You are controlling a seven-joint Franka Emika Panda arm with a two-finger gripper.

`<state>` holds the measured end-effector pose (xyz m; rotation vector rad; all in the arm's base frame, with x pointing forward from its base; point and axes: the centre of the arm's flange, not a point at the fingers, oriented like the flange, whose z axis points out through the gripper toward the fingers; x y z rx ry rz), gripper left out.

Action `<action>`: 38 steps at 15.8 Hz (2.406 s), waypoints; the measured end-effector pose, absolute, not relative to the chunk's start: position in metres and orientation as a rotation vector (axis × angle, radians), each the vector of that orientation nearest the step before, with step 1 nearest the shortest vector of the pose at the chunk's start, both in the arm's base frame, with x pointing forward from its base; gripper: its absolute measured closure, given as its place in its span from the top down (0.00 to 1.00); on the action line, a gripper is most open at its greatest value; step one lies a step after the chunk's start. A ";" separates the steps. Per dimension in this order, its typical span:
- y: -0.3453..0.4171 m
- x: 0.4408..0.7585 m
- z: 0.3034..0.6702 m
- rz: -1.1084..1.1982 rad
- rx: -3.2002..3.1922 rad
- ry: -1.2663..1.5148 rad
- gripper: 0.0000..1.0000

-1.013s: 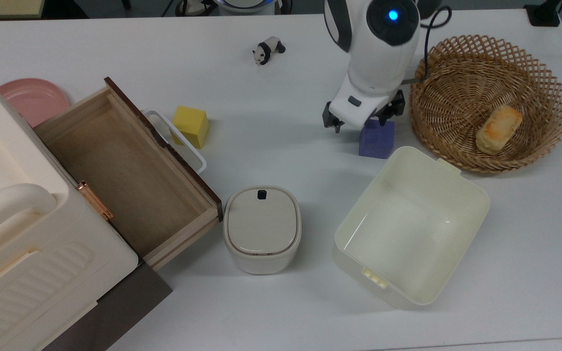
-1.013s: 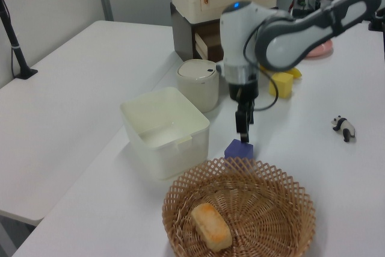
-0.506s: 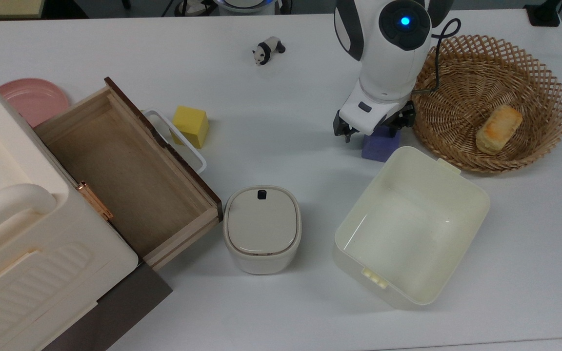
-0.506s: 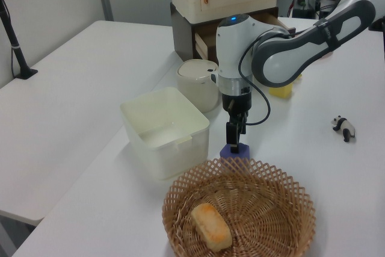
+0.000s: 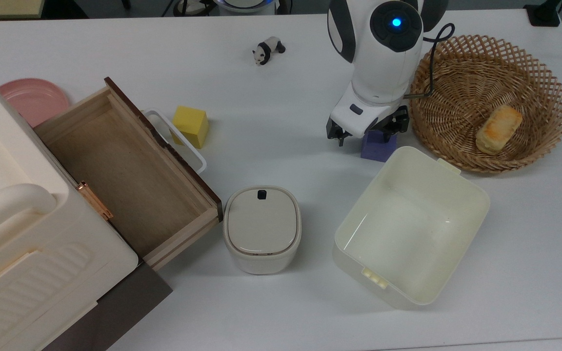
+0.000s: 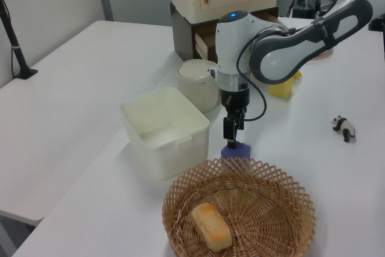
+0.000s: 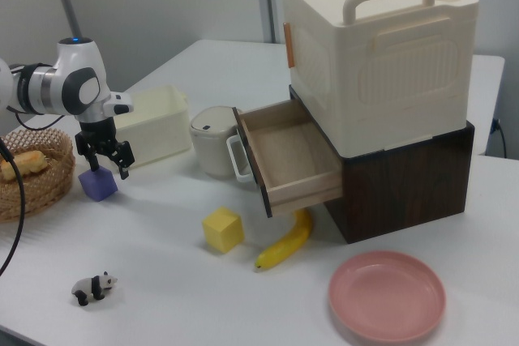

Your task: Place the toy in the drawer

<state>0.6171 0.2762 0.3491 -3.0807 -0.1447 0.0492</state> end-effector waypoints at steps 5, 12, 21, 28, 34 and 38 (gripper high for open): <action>0.281 0.616 0.350 0.048 -3.079 -0.156 1.00; 0.291 0.611 0.350 0.049 -3.077 -0.182 1.00; 0.304 0.603 0.342 0.072 -3.080 -0.205 1.00; 0.304 0.600 0.339 0.106 -3.086 -0.209 0.78; 0.303 0.598 0.336 0.125 -3.090 -0.208 0.49; 0.287 0.599 0.348 0.215 -3.111 -0.197 0.46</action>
